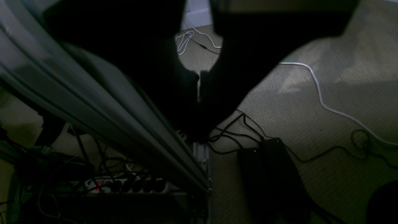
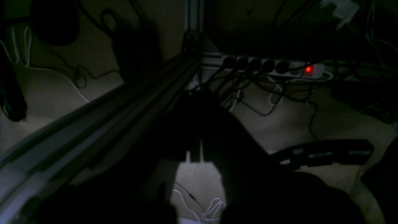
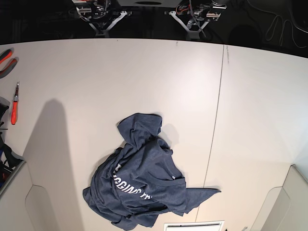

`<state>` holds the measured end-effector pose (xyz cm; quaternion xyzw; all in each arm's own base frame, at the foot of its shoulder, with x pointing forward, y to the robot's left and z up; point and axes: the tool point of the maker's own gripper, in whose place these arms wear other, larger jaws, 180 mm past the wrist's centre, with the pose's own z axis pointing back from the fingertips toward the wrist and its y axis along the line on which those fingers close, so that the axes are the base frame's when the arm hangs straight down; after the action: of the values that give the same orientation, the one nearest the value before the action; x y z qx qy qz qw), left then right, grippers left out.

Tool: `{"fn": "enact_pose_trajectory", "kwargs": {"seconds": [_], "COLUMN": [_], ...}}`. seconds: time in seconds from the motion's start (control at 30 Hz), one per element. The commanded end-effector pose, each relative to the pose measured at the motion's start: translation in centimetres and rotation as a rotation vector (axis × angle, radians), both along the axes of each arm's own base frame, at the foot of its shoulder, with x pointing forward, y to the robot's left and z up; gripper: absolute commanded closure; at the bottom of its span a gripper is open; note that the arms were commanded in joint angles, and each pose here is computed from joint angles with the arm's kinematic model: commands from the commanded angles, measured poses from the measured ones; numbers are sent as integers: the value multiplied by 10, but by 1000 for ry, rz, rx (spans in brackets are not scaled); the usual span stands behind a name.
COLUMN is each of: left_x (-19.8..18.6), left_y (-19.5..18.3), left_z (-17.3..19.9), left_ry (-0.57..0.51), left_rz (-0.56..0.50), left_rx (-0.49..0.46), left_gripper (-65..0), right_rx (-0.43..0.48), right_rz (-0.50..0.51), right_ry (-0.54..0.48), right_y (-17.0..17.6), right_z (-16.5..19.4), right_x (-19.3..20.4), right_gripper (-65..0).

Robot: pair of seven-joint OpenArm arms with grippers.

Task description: Layout the t-shirt on the table in an organized manner, then fold the t-shirt properly

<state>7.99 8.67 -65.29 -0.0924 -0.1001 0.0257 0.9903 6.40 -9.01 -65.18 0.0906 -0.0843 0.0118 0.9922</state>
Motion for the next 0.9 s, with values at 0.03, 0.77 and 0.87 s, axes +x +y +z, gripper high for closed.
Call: {"fn": "enact_pose_trajectory", "kwargs": {"seconds": [0.03, 0.77, 0.87], "left_x": [6, 5, 3], "left_y": [-3, -3, -3], "left_z": [2, 1, 1], "left_ry": [-17, -15, -13], "left_rz": [3, 4, 4], "left_rx": [-12, -13, -13], "left_gripper": [0, 0, 0], "right_rx": [7, 7, 7], "right_rz": [-8, -8, -8], "right_ry": [-30, -30, -28], "right_y": [-2, -2, -2], "right_z": [2, 2, 2], "right_x": [10, 10, 9], "right_gripper": [0, 0, 0]}}
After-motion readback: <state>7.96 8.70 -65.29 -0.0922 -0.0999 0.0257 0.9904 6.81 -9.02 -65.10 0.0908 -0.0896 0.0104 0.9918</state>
